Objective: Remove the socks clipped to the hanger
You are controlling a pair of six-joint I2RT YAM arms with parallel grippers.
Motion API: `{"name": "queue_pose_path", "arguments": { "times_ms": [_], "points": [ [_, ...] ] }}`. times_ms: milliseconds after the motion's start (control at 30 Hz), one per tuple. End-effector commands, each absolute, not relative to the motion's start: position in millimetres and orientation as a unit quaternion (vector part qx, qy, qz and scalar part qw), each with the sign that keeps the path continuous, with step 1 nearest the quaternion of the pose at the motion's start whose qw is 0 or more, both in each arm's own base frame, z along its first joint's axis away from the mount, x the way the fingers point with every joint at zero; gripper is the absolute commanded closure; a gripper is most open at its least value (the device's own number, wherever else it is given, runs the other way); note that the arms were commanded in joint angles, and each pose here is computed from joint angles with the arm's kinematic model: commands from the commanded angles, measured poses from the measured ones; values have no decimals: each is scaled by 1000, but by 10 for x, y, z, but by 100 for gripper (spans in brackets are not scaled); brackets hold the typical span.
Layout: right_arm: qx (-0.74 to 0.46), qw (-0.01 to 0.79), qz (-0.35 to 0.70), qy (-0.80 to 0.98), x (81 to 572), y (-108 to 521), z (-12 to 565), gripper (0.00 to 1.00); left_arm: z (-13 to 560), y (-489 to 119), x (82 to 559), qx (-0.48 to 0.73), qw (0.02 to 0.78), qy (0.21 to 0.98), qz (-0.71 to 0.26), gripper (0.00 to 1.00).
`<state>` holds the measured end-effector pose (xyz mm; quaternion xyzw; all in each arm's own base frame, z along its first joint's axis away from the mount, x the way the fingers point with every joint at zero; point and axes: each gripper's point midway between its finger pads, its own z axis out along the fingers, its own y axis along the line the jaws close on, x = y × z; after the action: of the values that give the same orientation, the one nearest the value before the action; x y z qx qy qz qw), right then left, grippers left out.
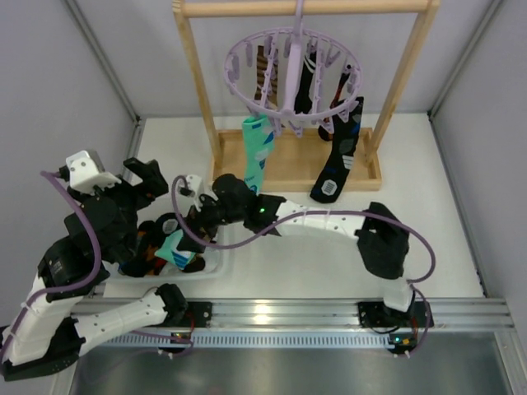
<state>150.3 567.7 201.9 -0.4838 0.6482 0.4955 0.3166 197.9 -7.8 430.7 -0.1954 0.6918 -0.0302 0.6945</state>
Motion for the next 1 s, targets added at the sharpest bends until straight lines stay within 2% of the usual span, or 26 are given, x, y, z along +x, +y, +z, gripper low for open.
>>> {"name": "queue_pose_path", "arguments": {
  "times_ms": [0,67,100,267,500,567,633,733,767,900,967],
  "points": [
    [-457,405,500,614,1618,5364,2767,5,4235,-209,2038,-178,689,702,-33,2],
    [-443,425,503,608,1677,5175,2936,5,4216,-231,2046,-177,687,704,-36,1],
    [-438,418,497,621,1693,5078,2785,4,4213,-249,2052,-176,687,704,-38,1],
    [-407,452,475,636,1871,4638,2836,4,4211,-407,2060,-152,681,713,-74,1],
    [-349,491,424,676,2052,3838,2669,2,3881,-1155,2277,-55,642,756,-121,1],
    [-325,518,418,671,2061,3564,2829,1,3605,-1450,2355,-1,627,769,-128,2],
    [-301,527,389,693,2130,3297,2708,1,3559,-1752,2483,15,639,752,-162,1],
    [-268,562,365,692,2092,2860,2881,1,3186,-2008,2715,43,642,748,-164,1],
    [-264,571,360,689,2084,2780,2924,1,3117,-2169,2724,74,633,744,-201,1],
    [-254,585,340,691,1972,2443,3017,1,2987,-2176,3042,92,656,698,-272,1],
    [-257,589,345,684,1874,2355,3075,0,2984,-1953,3289,86,687,674,-256,1]
  ]
}}
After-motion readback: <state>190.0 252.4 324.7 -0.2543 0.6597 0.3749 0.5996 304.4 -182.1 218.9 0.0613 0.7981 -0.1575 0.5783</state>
